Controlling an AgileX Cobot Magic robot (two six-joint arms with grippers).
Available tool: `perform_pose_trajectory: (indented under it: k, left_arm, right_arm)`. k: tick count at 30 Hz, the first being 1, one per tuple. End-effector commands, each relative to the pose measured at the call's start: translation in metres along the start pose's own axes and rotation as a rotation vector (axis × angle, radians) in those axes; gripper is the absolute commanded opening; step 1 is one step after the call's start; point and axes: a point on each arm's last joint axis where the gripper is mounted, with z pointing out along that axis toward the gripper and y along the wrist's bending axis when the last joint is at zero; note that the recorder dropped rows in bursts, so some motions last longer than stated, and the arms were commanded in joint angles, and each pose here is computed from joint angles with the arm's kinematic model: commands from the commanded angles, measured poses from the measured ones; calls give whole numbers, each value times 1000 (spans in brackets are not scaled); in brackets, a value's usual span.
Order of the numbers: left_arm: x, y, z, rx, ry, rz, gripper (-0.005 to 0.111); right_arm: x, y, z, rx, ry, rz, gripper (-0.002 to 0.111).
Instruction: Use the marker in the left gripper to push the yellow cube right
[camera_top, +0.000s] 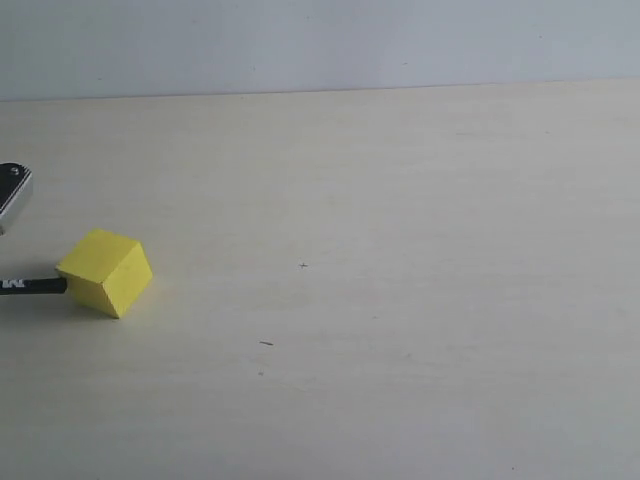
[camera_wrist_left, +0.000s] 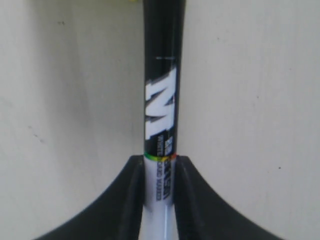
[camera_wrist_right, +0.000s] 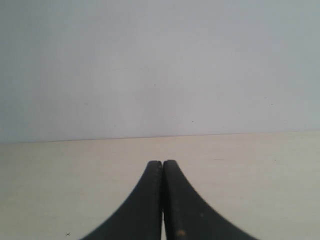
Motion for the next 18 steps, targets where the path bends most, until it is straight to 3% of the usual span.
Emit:
perform_pose_trajectory:
  k: [1, 11, 18]
  left_arm:
    - [2, 1, -5, -39, -4, -21, 0]
    - [3, 11, -43, -201, 20, -17, 0]
    - [24, 17, -50, -288, 41, -79, 0]
  right_arm:
    - [1, 0, 0, 0, -4, -8, 0]
    - [1, 0, 0, 0, -4, -8, 0]
    - [1, 0, 0, 0, -4, -8, 0]
